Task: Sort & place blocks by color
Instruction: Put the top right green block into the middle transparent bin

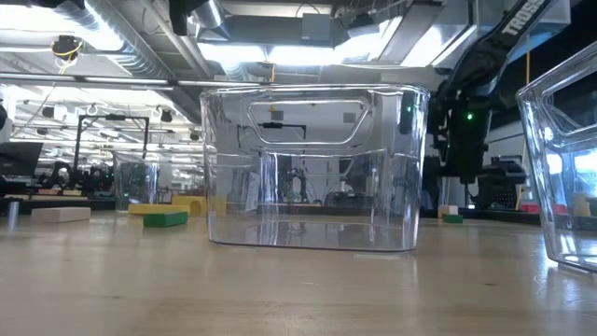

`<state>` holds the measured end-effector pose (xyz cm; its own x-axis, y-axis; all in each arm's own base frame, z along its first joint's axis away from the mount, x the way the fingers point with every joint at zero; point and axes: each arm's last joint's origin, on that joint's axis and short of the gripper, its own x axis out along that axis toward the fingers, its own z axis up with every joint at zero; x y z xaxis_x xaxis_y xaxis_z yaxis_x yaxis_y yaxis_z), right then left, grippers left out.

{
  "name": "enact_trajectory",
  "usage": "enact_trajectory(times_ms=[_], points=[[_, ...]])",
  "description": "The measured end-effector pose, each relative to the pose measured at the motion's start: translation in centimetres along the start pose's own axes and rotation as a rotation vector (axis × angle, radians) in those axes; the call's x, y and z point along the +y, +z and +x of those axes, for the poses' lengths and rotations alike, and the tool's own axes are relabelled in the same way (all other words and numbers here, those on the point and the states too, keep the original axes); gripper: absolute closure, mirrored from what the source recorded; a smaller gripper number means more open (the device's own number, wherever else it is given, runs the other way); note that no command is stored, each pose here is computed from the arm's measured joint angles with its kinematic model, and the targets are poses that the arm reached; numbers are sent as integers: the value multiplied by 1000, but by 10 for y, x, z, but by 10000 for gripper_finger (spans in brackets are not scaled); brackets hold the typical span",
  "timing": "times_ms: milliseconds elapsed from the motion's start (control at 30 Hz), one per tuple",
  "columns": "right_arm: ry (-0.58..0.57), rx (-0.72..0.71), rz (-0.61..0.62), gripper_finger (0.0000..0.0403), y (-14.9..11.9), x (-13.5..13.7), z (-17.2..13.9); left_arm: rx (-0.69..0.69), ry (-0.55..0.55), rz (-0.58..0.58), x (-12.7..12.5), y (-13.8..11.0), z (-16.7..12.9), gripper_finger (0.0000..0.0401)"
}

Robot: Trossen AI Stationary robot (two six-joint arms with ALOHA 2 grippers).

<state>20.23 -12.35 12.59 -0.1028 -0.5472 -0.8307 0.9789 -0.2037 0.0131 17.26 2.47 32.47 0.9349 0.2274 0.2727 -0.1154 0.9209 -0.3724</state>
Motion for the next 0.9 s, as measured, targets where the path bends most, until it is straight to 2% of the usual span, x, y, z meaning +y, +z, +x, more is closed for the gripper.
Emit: enact_trajectory(times_ms=[100,300,467,567,700,800,900], points=[[-30,13,19,92,-3,0,8,-1,-1,-1,0,0,0,232],[-33,48,27,198,-5,3,15,-2,-1,-2,0,0,0,232],[-5,79,-89,298,-4,0,6,-2,-1,-1,0,0,0,232],[25,93,-160,301,-2,-7,-11,-4,3,0,0,0,0,232],[156,19,-262,301,2,-13,-50,-8,11,1,0,1,0,232],[340,-39,-323,301,1,-18,-84,-8,13,1,0,0,0,232],[602,-98,-372,301,-1,-19,-119,-6,8,2,0,0,0,232]])
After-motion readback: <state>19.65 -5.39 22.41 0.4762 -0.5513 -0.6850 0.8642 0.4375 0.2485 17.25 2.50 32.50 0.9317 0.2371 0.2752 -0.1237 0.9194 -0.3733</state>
